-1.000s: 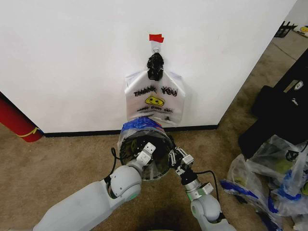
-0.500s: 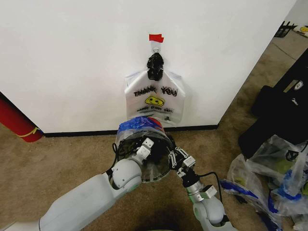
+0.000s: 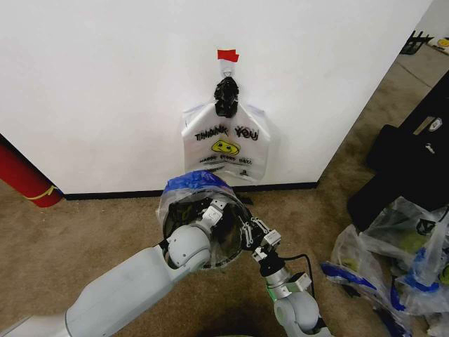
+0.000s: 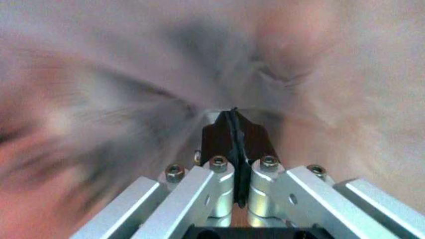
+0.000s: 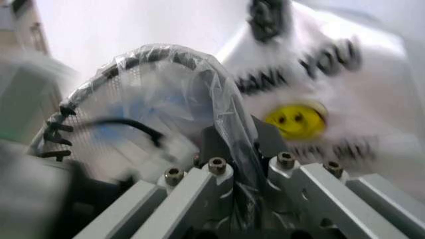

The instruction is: Pick up the garbage bag from the wall and place it over the trash bin.

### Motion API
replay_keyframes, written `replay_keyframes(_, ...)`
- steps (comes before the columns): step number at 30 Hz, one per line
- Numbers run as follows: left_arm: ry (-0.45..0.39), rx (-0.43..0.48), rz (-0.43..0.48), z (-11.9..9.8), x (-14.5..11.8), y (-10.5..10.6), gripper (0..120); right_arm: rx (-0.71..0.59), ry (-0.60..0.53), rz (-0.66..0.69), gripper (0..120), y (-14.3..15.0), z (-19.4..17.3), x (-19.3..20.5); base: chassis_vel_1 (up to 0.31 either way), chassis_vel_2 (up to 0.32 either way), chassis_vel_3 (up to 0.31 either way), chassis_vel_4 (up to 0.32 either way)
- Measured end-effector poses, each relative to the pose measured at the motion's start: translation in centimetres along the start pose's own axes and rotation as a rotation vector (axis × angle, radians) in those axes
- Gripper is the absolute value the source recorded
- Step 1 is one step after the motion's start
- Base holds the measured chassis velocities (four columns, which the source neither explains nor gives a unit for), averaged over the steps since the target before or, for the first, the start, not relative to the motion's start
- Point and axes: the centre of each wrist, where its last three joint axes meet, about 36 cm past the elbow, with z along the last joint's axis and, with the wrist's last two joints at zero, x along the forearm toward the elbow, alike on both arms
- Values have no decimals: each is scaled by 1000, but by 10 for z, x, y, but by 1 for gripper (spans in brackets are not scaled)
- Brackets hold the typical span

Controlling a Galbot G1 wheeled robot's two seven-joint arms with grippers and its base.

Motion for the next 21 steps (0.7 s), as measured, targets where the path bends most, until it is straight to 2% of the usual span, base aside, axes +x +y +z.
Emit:
replay_keyframes(4, -17, 22, 32, 7, 35, -2, 0, -115, 5, 45, 1, -21, 12, 3, 0, 0, 0, 0)
replay_keyframes(7, -43, 42, 69, 11, 75, -7, 0, -247, -5, 53, 1, -44, 25, 9, 0, 0, 0, 0)
replay_keyframes(8, -43, 42, 69, 11, 75, -7, 0, -247, -5, 53, 1, -44, 25, 9, 0, 0, 0, 0)
replay_keyframes(11, -127, 74, 104, -2, 125, -2, 0, -349, -30, 72, 1, -66, 40, 19, 0, 0, 0, 0)
replay_keyframes(14, -199, 109, 117, -10, 164, 11, 0, -384, -38, 95, 1, -77, 50, 27, 0, 0, 0, 0)
replay_keyframes(18, -222, 126, 121, -9, 180, 19, 0, -398, -45, 105, 1, -77, 52, 28, 0, 0, 0, 0)
replay_keyframes(21, -238, 145, 101, -5, 182, 27, 1, -397, -47, 100, 1, -76, 51, 27, 0, 0, 0, 0)
